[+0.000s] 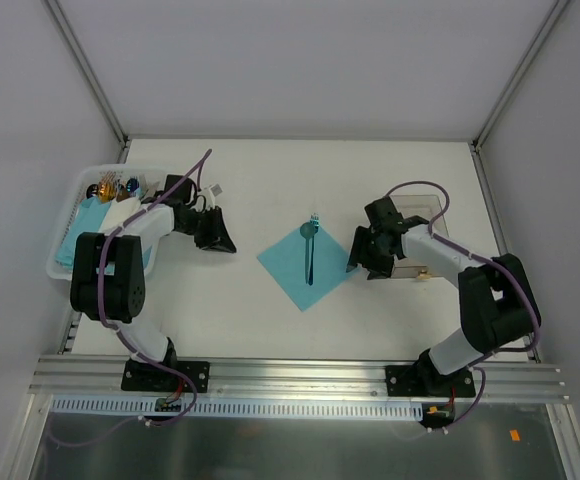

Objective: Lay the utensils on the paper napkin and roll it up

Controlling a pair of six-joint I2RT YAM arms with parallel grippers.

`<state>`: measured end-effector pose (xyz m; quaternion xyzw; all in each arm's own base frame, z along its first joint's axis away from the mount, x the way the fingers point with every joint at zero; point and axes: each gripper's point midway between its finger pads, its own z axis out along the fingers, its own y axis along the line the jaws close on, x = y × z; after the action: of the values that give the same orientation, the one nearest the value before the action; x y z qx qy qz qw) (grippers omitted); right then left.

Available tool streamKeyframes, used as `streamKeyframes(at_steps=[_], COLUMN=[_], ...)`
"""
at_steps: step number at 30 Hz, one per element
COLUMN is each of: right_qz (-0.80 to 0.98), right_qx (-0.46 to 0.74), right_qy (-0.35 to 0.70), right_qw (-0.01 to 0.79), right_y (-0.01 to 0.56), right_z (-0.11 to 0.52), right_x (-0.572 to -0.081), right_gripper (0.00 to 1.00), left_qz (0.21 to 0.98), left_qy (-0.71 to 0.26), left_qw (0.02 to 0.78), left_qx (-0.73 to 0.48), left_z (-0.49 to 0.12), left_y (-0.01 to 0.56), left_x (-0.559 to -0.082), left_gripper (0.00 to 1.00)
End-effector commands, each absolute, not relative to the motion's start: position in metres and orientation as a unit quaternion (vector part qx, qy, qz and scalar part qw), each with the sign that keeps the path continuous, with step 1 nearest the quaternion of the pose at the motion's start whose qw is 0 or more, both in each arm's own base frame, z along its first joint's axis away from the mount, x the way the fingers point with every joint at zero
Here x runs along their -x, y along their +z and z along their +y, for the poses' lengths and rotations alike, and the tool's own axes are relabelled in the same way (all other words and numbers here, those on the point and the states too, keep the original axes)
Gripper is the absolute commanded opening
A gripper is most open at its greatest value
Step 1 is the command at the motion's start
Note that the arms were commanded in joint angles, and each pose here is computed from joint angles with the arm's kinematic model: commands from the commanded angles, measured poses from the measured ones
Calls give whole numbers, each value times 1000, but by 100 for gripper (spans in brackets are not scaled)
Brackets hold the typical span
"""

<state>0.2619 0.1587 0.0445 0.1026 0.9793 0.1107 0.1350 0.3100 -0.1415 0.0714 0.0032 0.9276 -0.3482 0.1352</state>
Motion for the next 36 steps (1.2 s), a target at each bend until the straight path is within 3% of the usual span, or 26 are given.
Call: streamKeyframes(at_steps=[1,13,36], right_qz=[971,971,979], right_qx=[-117,-113,-89], right_qy=[161,162,150], right_qw=[135,135,108], right_y=[39,30,15], right_z=[170,176,182], right_x=[-269,-285,-296], right_gripper=[63,62,56], left_qz=[920,923,917], left_qy=[-365,-367,-393], left_qw=[142,114,62], left_qx=[-6,4,4], left_z=[-149,-171,-209], left_y=[76,46,12], left_x=[-318,-319,-317], left_gripper=[7,30,41])
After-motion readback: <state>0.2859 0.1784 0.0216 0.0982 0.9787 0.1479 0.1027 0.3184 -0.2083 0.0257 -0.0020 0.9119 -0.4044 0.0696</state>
